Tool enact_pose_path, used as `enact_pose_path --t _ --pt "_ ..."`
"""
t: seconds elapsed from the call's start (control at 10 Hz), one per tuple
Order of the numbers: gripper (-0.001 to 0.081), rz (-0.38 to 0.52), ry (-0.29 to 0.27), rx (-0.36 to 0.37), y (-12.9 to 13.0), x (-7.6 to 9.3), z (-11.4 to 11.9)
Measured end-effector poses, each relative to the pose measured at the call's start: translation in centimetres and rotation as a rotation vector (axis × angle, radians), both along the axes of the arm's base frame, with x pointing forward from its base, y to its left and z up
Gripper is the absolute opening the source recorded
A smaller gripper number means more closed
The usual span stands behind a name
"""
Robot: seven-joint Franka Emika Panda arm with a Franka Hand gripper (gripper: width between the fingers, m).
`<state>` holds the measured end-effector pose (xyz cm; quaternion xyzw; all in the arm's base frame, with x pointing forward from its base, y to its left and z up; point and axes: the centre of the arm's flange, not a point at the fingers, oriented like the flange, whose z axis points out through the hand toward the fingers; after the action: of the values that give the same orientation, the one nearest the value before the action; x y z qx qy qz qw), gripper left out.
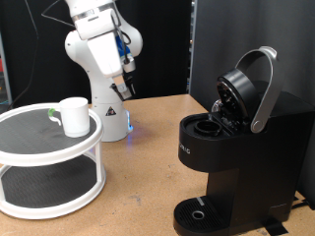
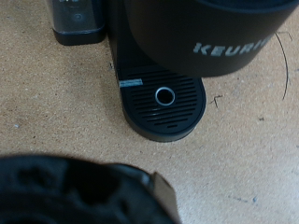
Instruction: Make a cup of coffee with the keurig machine
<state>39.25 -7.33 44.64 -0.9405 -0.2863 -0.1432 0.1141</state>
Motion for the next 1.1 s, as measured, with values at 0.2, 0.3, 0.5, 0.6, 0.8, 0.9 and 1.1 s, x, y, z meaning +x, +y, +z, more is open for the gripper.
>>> enact_pose_path --t 0.2,0.3,0.5,0.6,0.8,0.9,1.1 --pt "0.0477 0.047 -0.029 -0.020 1.6 1.3 1.0" --pt "0.0477 0.061 -0.044 -0.027 2.4 2.2 1.5" --pt "0.0477 0.146 -0.047 -0.035 3.9 4.0 2.2" --pt "0.0477 0.141 -0.033 -0.040 4.4 4.9 2.4" --pt "0.0477 0.132 -0.016 -0.047 4.7 5.8 2.0" --pt "0.0477 0.173 -0.022 -0.054 4.7 5.8 2.0" --pt "0.0477 0.250 -0.030 -0.064 5.4 5.9 2.4"
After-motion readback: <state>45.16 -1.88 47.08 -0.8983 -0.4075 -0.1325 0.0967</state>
